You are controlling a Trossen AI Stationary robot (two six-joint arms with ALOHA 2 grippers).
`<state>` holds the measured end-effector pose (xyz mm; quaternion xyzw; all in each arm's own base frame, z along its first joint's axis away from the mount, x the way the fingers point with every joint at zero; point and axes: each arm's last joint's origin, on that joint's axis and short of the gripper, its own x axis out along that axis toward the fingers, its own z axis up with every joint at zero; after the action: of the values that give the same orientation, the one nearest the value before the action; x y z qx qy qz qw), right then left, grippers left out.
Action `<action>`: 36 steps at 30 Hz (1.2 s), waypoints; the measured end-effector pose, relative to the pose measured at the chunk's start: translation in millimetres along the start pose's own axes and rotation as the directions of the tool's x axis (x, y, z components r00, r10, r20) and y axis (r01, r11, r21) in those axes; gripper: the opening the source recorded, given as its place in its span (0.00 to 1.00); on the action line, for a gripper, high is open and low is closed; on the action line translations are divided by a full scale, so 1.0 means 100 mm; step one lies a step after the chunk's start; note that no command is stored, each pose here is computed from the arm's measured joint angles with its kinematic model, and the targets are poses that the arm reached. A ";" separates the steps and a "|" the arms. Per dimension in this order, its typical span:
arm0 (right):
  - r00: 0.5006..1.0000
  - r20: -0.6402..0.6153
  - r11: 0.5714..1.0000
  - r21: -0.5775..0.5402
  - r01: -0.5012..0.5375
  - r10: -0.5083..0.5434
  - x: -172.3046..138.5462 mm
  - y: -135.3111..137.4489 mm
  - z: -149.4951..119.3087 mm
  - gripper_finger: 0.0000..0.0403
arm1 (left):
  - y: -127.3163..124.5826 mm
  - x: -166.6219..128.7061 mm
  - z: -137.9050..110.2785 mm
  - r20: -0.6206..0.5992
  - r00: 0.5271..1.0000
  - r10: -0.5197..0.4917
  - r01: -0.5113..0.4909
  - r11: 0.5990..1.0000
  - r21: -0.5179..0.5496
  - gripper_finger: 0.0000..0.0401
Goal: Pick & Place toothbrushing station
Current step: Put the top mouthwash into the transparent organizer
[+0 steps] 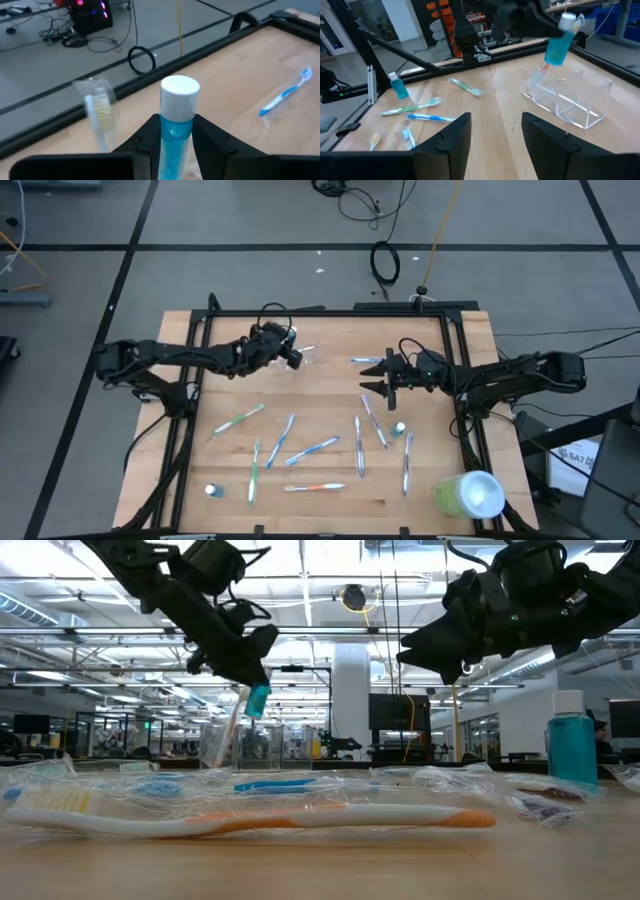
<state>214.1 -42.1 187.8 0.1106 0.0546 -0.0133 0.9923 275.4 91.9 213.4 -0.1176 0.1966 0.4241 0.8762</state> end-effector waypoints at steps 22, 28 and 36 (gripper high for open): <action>0.999 0.032 1.000 -0.007 -0.011 0.011 0.00 0.01 0.03 0.42 | -0.07 0.41 -0.45 -0.064 0.984 0.167 -0.161 0.983 0.089 0.23; 0.999 0.034 1.000 -0.008 -0.012 0.012 0.00 0.01 0.03 0.42 | -0.07 0.43 -0.49 -0.081 0.982 0.169 -0.165 0.985 0.056 0.30; 0.999 0.034 1.000 -0.008 -0.012 0.012 0.00 0.01 0.03 0.42 | -0.07 0.43 -0.49 -0.078 0.982 0.172 -0.168 0.984 0.061 0.39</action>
<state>214.4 -41.9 191.3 0.1069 0.0372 -0.0089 0.9935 293.5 99.5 150.7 -0.0940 0.2537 0.4867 0.8306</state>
